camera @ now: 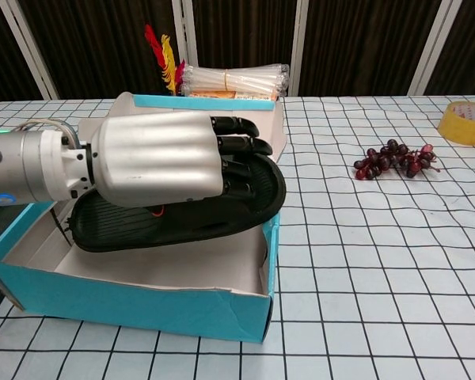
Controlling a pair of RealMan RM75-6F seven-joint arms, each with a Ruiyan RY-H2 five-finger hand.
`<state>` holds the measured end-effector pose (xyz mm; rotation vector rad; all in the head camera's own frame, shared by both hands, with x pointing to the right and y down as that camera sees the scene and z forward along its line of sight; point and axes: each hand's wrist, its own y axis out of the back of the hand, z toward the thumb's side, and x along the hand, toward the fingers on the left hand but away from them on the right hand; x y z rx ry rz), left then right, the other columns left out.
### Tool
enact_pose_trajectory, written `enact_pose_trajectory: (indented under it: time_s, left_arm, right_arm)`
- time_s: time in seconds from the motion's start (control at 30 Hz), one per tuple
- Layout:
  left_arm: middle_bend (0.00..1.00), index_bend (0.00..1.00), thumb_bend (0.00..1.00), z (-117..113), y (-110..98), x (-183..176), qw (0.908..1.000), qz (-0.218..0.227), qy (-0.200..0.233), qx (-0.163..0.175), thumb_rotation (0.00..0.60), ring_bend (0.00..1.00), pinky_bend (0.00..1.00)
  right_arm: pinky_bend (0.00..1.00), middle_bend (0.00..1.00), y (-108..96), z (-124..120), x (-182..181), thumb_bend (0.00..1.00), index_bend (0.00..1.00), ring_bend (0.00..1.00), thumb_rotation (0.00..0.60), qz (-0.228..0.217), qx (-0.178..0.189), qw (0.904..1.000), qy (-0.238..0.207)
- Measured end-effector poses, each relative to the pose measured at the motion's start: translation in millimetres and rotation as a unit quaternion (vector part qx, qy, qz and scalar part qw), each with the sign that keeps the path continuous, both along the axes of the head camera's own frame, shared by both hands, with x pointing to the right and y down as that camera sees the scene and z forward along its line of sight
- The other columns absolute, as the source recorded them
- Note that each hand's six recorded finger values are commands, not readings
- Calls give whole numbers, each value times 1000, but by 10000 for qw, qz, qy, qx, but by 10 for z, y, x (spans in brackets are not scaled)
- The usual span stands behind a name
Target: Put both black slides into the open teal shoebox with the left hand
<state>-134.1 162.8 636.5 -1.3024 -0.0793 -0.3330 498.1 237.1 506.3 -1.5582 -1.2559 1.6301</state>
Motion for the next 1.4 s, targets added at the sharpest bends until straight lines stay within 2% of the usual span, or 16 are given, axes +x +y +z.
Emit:
enact_pose_trajectory:
  time_s: [0.43, 0.73, 1.4]
  left_arm:
    - [522, 577, 382, 87, -4, -66, 9988, -178, -240, -377, 600, 138, 260]
    - [505, 571, 382, 113, -37, -73, 9974, -277, -503, -435, 600, 143, 292]
    - [475, 565, 382, 321, 20, -91, 9947, -282, -733, -670, 600, 143, 392]
  right_arm:
    - [127, 115, -1, 24, -19, 306, 31, 186, 600, -30, -30, 10000, 12]
    - [127, 115, 3, 35, -34, 307, 31, 186, 600, -50, -51, 10000, 22]
    - [127, 115, 4, 76, -26, 306, 31, 186, 600, -31, -126, 9999, 70]
